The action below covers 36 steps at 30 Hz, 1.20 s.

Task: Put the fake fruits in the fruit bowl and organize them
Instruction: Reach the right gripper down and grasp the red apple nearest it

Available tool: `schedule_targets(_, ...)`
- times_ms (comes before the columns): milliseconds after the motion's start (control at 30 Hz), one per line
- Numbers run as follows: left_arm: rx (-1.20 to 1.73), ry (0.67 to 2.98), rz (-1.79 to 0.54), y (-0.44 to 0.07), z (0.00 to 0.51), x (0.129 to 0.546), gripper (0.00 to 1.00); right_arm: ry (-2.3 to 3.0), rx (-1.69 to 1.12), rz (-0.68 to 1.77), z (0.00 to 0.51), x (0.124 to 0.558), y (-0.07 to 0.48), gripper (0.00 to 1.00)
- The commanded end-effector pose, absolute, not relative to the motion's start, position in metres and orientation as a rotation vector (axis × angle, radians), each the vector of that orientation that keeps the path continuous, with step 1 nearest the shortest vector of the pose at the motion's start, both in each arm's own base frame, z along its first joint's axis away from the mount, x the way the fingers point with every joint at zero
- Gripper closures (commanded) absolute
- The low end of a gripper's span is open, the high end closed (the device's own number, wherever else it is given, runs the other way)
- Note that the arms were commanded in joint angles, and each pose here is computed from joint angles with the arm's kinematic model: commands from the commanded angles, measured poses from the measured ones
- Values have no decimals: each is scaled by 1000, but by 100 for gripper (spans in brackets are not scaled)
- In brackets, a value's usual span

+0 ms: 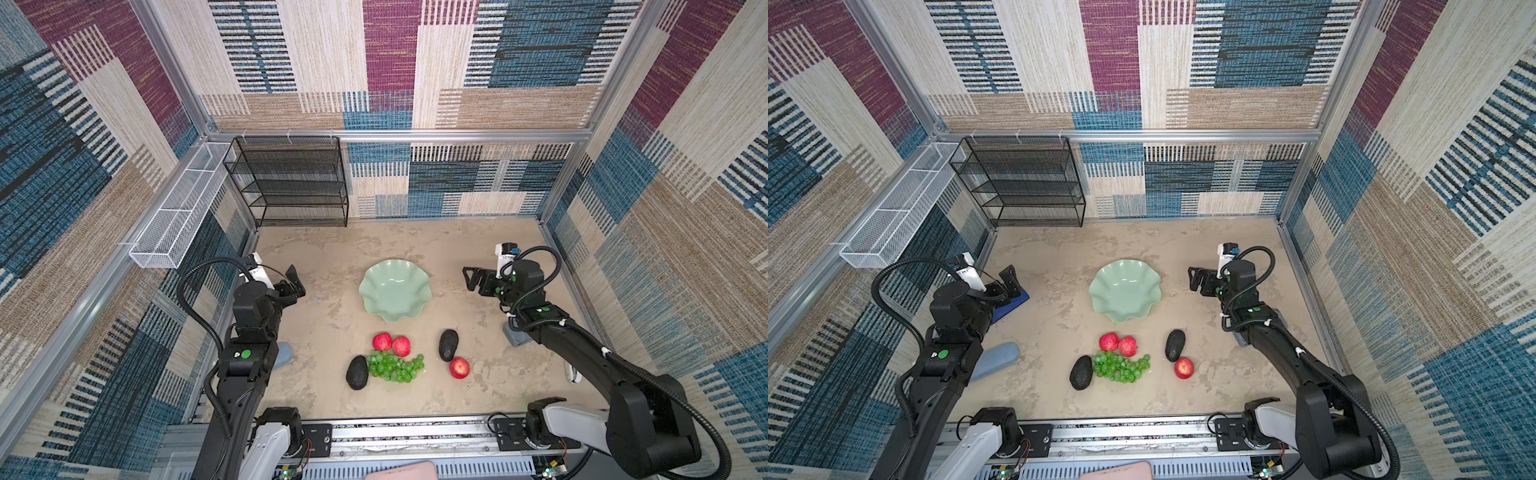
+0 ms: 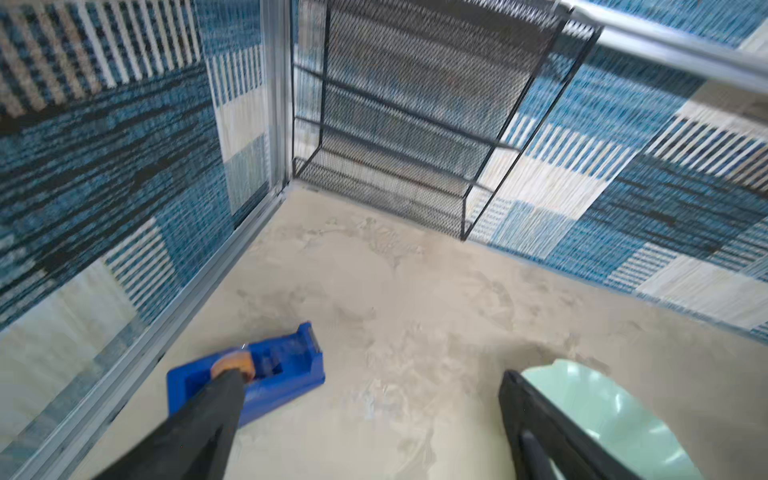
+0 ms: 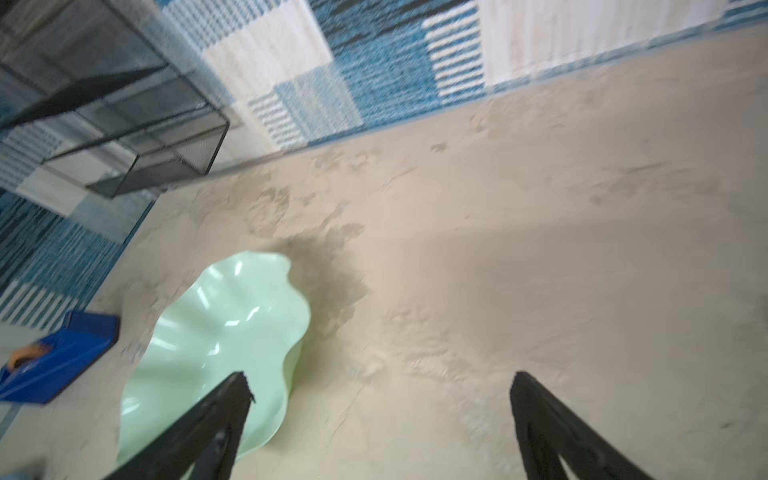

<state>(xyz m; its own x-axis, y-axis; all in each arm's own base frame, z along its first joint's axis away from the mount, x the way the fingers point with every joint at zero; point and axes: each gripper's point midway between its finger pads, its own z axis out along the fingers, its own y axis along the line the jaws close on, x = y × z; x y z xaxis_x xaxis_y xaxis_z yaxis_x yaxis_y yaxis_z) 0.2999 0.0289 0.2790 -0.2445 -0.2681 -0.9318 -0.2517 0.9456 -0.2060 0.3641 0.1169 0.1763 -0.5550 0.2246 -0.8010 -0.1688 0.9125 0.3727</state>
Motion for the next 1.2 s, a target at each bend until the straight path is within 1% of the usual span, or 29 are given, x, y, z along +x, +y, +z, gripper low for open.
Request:
schedule_targets(0, -483, 1975, -4, 34, 246, 276, 1, 2356, 44, 338, 127, 318, 120, 2)
schedule_targets(100, -489, 1957, -24, 32, 252, 277, 2, 2432, 34, 347, 112, 288, 133, 4)
schedule_targets(333, -501, 1978, -86, 26, 244, 286, 3, 2509, -36, 457, 106, 225, 170, 6)
schedule_targets(467, -528, 1999, -101, 25, 237, 285, 3, 2600, -46, 420, 91, 197, 173, 7)
schedule_targets(733, -525, 1994, -119, 23, 239, 284, 4, 2703, -57, 374, 58, 162, 180, 13)
schedule_targets(833, -526, 1979, -107, 25, 241, 282, 5, 2724, -49, 332, 46, 156, 180, 15)
schedule_targets(1033, -538, 1935, -96, 29, 248, 277, 5, 2687, -10, 248, 36, 165, 175, 28)
schedule_targets(1133, -544, 1935, -83, 31, 247, 273, 4, 2676, -2, 241, 38, 168, 175, 40)
schedule_targets(1167, -544, 1933, -83, 31, 248, 273, 4, 2672, -7, 251, 40, 168, 177, 43)
